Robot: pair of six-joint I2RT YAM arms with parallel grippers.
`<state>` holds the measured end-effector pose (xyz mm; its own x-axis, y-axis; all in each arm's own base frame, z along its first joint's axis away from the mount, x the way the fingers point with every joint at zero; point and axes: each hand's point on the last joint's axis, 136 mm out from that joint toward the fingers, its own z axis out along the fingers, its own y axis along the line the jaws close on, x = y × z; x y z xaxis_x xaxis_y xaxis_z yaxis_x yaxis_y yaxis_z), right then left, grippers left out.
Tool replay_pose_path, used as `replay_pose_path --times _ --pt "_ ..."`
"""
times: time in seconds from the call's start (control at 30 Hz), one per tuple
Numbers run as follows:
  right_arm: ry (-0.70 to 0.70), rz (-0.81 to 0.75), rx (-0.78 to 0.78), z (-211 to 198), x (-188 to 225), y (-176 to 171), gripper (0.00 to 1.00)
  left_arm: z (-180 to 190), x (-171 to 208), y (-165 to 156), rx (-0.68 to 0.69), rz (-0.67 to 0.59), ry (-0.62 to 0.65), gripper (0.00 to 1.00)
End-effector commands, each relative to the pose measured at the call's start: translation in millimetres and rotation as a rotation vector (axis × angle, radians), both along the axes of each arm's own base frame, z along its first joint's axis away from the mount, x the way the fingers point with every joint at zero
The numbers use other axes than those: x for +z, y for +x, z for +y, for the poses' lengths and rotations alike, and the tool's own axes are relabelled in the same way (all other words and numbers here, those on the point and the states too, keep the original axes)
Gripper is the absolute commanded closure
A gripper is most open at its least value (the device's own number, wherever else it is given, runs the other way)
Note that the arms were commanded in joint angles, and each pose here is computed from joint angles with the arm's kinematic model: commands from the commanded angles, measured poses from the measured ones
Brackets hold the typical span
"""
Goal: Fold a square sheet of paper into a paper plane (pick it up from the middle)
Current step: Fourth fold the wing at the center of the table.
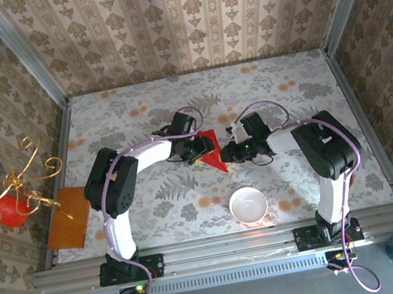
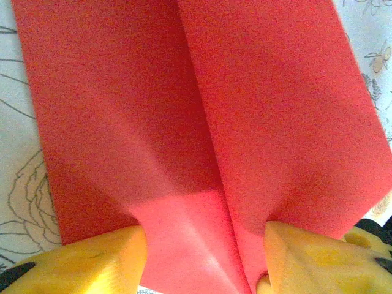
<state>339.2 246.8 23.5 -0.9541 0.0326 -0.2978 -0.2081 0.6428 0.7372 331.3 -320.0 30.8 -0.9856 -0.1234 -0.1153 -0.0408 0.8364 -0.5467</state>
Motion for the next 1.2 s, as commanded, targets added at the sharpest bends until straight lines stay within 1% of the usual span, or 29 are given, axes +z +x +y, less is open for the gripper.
replay_pose_path --times 0.0,0.3,0.47,0.6,0.7,0.83,0.87,0.93,1.07,1.17 --pt "-0.037 0.041 -0.024 -8.9 -10.0 -6.9 0.83 44.3 -53.2 -38.2 0.015 0.178 0.231 0.44" --pt "-0.034 0.085 -0.031 -8.8 -19.9 -11.1 0.89 41.8 -52.8 -37.6 0.006 0.191 0.235 0.41" --pt "-0.043 0.118 -0.045 -11.1 -26.7 -11.4 0.91 36.4 -40.5 -30.4 -0.001 0.158 0.207 0.41" --pt "-0.043 0.142 -0.056 -14.2 -28.6 -11.6 0.93 23.0 -12.8 -15.3 -0.021 0.082 0.125 0.41" --pt "-0.032 0.162 -0.063 -16.3 -28.8 -11.6 0.93 10.4 20.0 2.0 -0.039 -0.012 0.033 0.41" --pt "-0.012 0.186 -0.068 -17.7 -29.1 -12.0 0.93 2.5 61.3 19.6 -0.053 -0.139 -0.07 0.43" --pt "-0.008 0.19 -0.07 -18.0 -28.7 -11.5 0.93 1.0 66.9 21.5 -0.057 -0.159 -0.092 0.44" --pt "0.004 0.203 -0.072 -18.5 -29.1 -11.3 0.93 -2.9 73.1 22.0 -0.074 -0.186 -0.146 0.49" --pt "0.017 0.222 -0.072 -19.2 -29.2 -10.8 0.93 -14.1 71.6 17.7 -0.104 -0.182 -0.242 0.63" --pt "0.025 0.227 -0.071 -19.5 -28.0 -10.1 0.92 -25.6 71.7 14.9 -0.139 -0.173 -0.307 0.7"
